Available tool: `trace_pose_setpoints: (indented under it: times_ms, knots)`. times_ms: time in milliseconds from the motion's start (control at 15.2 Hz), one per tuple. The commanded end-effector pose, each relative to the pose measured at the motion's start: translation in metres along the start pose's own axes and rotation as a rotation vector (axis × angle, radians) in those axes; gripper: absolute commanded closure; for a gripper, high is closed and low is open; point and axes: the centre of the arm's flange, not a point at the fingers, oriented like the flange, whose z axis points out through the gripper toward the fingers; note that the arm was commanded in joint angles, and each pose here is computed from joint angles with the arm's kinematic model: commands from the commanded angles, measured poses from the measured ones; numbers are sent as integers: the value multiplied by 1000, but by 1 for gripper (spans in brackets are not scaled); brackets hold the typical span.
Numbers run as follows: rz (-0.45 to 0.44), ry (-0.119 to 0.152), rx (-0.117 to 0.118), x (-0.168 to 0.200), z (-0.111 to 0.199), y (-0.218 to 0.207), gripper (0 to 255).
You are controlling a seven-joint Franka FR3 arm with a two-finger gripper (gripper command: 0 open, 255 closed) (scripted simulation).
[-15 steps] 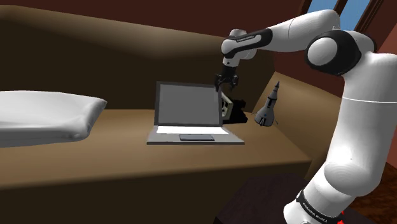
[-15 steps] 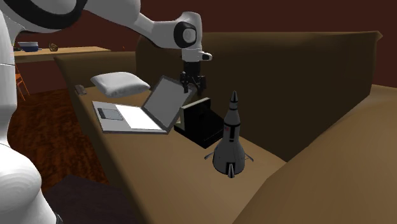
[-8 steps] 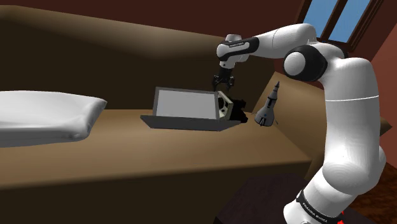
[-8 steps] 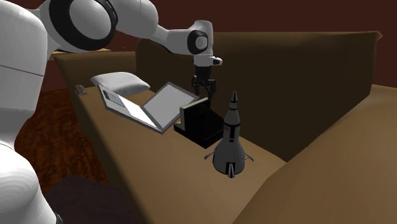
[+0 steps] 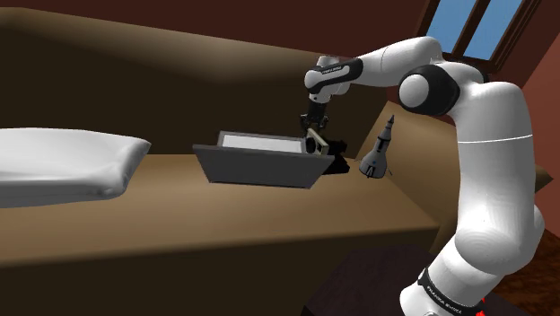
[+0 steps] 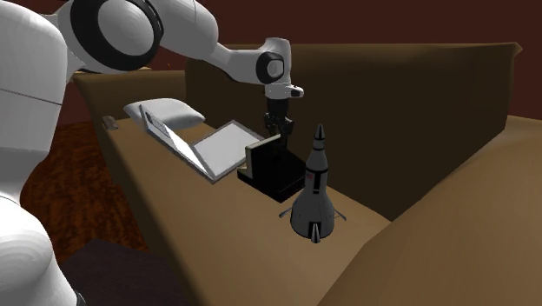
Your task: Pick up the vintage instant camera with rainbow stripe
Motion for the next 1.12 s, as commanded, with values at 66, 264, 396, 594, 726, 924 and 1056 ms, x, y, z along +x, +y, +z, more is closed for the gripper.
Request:
trace_pose_setpoints:
  times_ms: [66, 264, 396, 594, 726, 924, 1056]
  knots:
    - [0, -7, -2, 0, 3, 1, 255]
    - [0, -7, -2, 0, 2, 1, 255]
    - [0, -7, -2, 0, 1, 0, 255]
    - [0, -7, -2, 0, -6, 0, 255]
    - [0, -7, -2, 1, -17, 0, 255]
    - [0, -7, -2, 1, -33, 0, 255]
    - [0, -7, -2, 1, -43, 0, 255]
